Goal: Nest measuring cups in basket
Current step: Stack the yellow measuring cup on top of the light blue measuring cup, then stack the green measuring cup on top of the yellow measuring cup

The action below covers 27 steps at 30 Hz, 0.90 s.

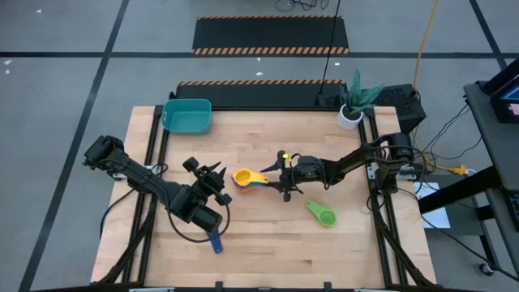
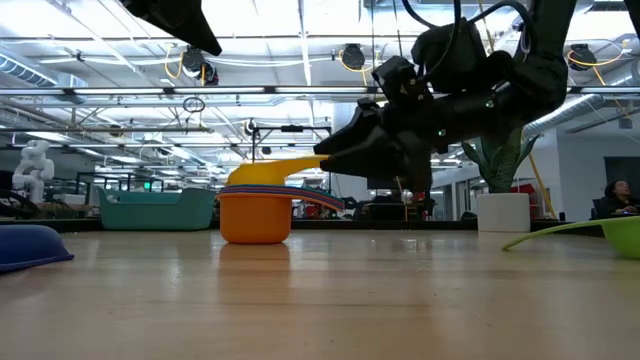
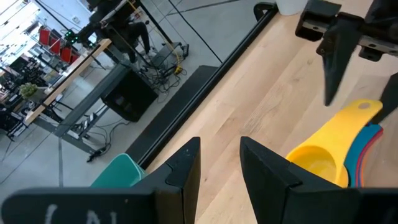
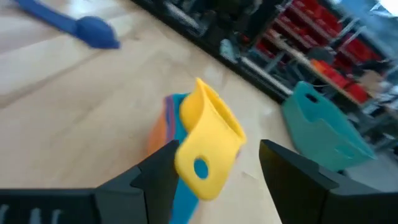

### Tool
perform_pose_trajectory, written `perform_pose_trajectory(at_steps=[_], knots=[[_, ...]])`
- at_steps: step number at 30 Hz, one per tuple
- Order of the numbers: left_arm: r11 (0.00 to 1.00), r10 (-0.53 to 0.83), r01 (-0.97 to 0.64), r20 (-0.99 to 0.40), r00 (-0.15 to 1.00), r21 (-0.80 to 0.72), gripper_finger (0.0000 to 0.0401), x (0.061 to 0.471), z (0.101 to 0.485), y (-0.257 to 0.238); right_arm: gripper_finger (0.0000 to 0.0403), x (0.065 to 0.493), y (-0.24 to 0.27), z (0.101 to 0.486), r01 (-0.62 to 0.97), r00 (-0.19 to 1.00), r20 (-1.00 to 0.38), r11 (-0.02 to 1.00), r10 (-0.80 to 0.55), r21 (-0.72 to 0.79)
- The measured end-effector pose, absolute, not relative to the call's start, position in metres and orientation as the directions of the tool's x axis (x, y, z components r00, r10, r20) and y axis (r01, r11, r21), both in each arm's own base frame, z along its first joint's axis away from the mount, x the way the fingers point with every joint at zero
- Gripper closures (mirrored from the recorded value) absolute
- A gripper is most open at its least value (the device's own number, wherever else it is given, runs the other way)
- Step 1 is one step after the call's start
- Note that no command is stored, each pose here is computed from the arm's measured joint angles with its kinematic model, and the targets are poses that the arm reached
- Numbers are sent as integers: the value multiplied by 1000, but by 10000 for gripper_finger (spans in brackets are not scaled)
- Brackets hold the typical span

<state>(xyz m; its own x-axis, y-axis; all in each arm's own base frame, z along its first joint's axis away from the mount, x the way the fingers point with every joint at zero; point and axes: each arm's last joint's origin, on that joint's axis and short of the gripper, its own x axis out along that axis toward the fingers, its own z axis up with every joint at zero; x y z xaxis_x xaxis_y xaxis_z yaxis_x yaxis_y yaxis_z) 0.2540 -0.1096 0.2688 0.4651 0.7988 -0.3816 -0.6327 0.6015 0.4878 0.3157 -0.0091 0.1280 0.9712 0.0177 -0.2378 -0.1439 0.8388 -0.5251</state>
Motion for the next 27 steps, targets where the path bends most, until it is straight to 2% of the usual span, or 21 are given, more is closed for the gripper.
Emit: perform_pose_trajectory(at_steps=[3, 27], knots=[[601, 799, -632, -382, 465, 489, 286, 254, 269, -110, 188, 314, -8, 129, -180, 963, -263, 844, 48, -505], [608, 794, -631, -381, 473, 482, 286, 256, 269, -111, 188, 306, -9, 147, -179, 954, -296, 876, 43, -448]])
